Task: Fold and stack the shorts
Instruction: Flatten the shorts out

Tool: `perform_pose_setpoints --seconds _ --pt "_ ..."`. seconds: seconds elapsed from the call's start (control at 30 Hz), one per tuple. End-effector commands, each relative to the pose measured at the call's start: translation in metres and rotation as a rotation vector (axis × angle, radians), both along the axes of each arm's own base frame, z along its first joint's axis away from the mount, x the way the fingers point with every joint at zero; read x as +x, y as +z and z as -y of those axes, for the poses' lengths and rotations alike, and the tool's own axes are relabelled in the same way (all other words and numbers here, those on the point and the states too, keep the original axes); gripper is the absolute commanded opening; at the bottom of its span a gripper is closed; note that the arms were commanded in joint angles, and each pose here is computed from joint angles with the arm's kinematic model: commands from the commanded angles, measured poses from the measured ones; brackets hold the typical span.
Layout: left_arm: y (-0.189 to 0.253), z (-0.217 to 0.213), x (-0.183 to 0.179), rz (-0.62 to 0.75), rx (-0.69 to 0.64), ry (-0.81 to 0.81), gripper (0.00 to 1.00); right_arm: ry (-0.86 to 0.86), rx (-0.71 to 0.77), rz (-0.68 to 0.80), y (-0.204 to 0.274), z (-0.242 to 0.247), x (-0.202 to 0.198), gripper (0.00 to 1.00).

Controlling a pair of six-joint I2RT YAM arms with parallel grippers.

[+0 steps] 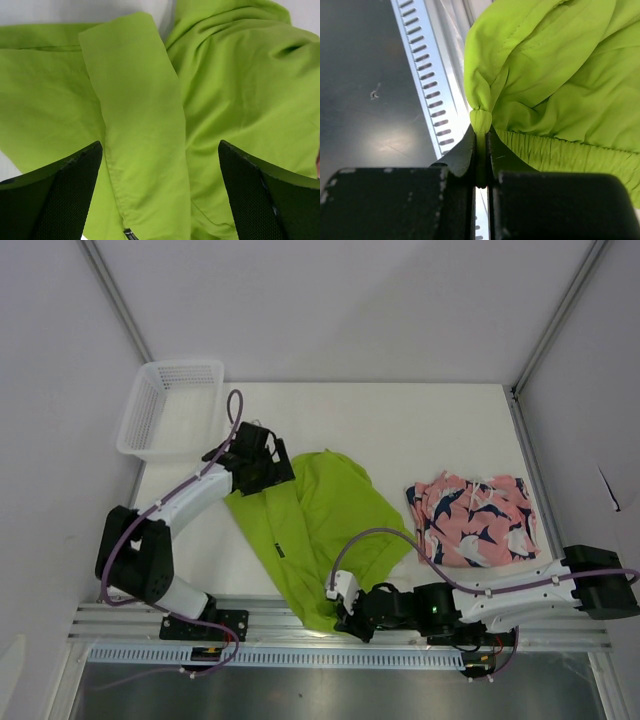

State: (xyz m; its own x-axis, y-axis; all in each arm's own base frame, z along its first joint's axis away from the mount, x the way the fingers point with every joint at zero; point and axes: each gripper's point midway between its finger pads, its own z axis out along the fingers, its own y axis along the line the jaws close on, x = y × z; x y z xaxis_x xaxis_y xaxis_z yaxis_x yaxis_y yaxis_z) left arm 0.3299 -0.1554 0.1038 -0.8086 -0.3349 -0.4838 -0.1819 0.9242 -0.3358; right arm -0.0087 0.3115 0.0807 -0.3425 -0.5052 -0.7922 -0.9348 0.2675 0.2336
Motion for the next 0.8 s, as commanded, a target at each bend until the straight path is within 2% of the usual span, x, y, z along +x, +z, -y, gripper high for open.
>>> perform_pose_setpoints --seconds 0.0,0.23,0.3,0.33,0.37,0.47,0.53,0.63,0.67,0.77 --pt "0.001 -0.009 0.019 0.03 0.074 0.024 0.98 -0.054 0.043 0.004 0.004 -0.004 0.006 0.0" --pt "-0.007 -0.019 0.026 0.064 0.05 0.067 0.97 -0.146 0.065 -0.011 0.005 0.002 0.022 0.0" --pt "-0.012 -0.03 0.023 0.067 0.022 0.092 0.94 -0.188 0.084 -0.01 0.008 0.005 0.029 0.0" --pt "-0.006 -0.035 0.033 0.108 -0.005 0.114 0.92 -0.214 0.105 -0.017 0.012 0.008 0.033 0.0" --pt "-0.015 -0.037 0.027 0.092 -0.025 0.114 0.89 -0.245 0.119 -0.007 0.014 0.011 0.038 0.0" --pt "-0.014 -0.05 0.037 0.114 -0.044 0.15 0.8 -0.293 0.178 -0.008 0.025 0.021 0.047 0.0" --pt "-0.027 -0.055 0.041 0.076 -0.031 0.158 0.8 -0.317 0.199 -0.011 0.029 0.025 0.054 0.0" --pt "-0.039 -0.051 0.053 0.054 -0.052 0.157 0.75 -0.338 0.191 -0.014 0.028 0.035 0.06 0.0" --pt "-0.036 -0.045 0.062 0.074 -0.081 0.145 0.69 -0.339 0.196 -0.018 0.029 0.035 0.06 0.0" --pt "-0.042 -0.035 0.077 0.081 -0.131 0.152 0.62 -0.344 0.193 -0.021 0.028 0.035 0.062 0.0"
